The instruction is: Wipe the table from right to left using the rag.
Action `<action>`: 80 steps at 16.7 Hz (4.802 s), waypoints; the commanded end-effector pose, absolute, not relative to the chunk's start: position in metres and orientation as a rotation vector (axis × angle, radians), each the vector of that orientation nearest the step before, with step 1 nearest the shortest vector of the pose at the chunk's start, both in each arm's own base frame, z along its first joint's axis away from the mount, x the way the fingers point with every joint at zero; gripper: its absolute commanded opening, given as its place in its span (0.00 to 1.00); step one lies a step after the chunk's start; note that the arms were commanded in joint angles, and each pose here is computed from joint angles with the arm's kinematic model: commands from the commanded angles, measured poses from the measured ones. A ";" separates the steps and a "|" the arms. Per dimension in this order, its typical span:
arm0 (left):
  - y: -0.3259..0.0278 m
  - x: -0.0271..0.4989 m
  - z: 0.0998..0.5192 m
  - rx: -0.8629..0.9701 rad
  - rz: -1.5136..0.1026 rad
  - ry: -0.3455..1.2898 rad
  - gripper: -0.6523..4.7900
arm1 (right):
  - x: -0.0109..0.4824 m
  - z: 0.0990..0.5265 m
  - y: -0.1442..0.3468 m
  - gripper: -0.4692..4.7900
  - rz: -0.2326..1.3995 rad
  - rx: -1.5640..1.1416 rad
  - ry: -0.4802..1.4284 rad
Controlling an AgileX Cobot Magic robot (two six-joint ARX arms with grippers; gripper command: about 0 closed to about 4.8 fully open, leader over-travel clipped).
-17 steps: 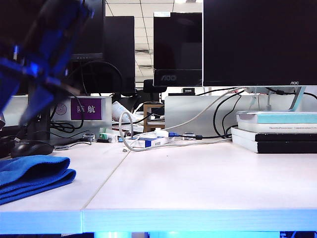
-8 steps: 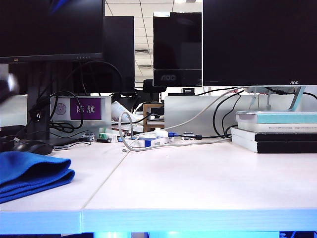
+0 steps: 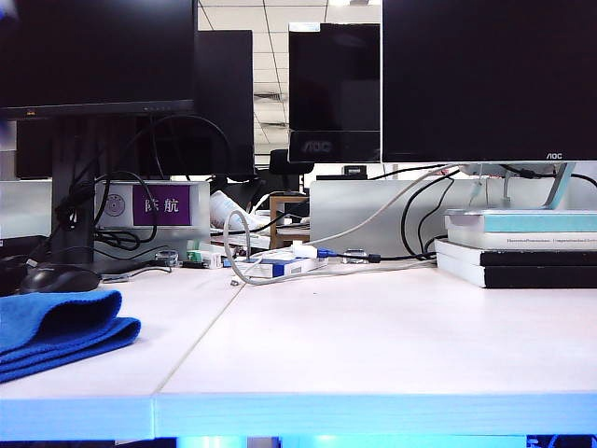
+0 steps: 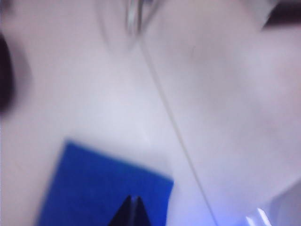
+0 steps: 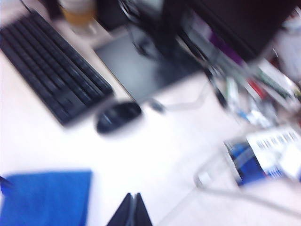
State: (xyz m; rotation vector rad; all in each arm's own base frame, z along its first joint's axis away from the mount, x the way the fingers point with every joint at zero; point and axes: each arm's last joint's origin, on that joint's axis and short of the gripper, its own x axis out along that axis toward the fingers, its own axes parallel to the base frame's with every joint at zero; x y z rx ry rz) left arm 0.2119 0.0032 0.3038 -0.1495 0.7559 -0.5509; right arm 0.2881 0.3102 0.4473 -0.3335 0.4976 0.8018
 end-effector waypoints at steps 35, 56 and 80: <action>0.005 0.085 0.198 -0.169 -0.010 0.086 0.11 | 0.082 0.515 0.126 0.08 0.894 -0.350 0.377; 0.008 0.096 0.148 -0.029 0.049 0.208 0.11 | 0.084 0.335 0.122 0.08 0.780 -0.149 0.074; 0.008 0.096 0.148 -0.029 0.049 0.206 0.11 | 0.093 0.199 0.024 0.08 0.191 -0.045 0.091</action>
